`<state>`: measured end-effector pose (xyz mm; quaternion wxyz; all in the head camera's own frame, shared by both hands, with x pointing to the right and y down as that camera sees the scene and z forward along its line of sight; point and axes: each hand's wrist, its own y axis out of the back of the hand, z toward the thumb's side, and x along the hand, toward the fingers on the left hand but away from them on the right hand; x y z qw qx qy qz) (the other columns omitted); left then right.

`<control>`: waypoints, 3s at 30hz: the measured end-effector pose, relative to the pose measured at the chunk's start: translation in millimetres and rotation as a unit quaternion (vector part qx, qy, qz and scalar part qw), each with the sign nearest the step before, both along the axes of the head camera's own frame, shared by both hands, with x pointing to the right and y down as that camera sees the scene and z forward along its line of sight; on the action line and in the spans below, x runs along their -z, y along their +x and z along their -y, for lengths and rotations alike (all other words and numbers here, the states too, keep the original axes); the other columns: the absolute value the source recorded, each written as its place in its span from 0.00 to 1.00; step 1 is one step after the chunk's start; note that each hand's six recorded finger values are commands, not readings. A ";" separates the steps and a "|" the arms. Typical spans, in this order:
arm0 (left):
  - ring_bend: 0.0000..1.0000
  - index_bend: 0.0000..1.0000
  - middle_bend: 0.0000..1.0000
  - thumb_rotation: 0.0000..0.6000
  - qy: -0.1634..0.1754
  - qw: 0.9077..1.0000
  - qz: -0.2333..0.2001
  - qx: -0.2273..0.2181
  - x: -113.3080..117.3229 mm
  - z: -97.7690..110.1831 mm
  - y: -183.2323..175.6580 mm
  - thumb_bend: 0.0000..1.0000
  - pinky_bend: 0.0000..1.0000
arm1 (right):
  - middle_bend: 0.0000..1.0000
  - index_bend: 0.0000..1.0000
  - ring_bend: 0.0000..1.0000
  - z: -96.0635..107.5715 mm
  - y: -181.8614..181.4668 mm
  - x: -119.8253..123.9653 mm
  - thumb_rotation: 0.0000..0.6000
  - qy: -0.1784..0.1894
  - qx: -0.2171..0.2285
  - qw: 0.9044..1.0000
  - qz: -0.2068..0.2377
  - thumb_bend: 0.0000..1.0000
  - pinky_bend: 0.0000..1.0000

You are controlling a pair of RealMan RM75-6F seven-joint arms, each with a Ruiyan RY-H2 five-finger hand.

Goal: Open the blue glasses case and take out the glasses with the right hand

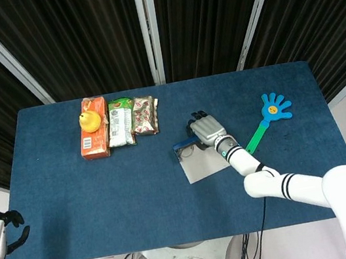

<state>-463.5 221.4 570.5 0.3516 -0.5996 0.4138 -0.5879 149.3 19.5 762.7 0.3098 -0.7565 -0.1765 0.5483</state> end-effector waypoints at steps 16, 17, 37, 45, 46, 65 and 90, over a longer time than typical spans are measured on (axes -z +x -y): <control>0.46 0.56 0.58 1.00 0.000 1.000 -0.002 0.000 0.0 -0.1 -0.1 0.28 0.50 | 0.24 0.49 0.00 -0.2 -4.0 -3.9 1.00 -0.002 -0.001 1.000 0.000 0.46 0.00; 0.46 0.56 0.58 1.00 0.001 1.000 -0.002 0.000 0.0 -0.1 -0.1 0.28 0.50 | 0.25 0.52 0.00 0.0 -4.2 -3.7 1.00 -0.001 -0.002 1.000 0.001 0.46 0.00; 0.46 0.56 0.58 1.00 0.000 1.000 -0.002 0.000 0.0 -0.3 0.1 0.28 0.50 | 0.26 0.60 0.00 -32.3 11.1 25.8 1.00 0.171 -0.036 0.983 0.052 0.48 0.00; 0.46 0.56 0.58 1.00 0.001 1.000 -0.002 0.000 0.1 -0.3 0.1 0.28 0.50 | 0.26 0.60 0.00 -49.5 19.0 17.3 1.00 0.214 -0.038 0.975 0.047 0.48 0.00; 0.46 0.56 0.58 1.00 0.001 1.000 -0.002 0.000 0.1 -0.2 0.1 0.28 0.50 | 0.26 0.60 0.00 -49.7 19.4 17.9 1.00 0.223 -0.036 0.973 0.046 0.48 0.00; 0.46 0.56 0.58 1.00 0.000 1.000 -0.002 0.000 -0.3 0.0 0.0 0.28 0.50 | 0.16 0.12 0.00 -49.6 3.2 9.2 1.00 0.131 -0.021 0.989 0.057 0.33 0.00; 0.46 0.56 0.58 1.00 0.001 1.000 0.001 0.000 0.0 -0.2 0.3 0.28 0.50 | 0.20 0.46 0.00 -109.7 67.3 18.3 1.00 0.057 -0.004 0.996 0.062 0.37 0.00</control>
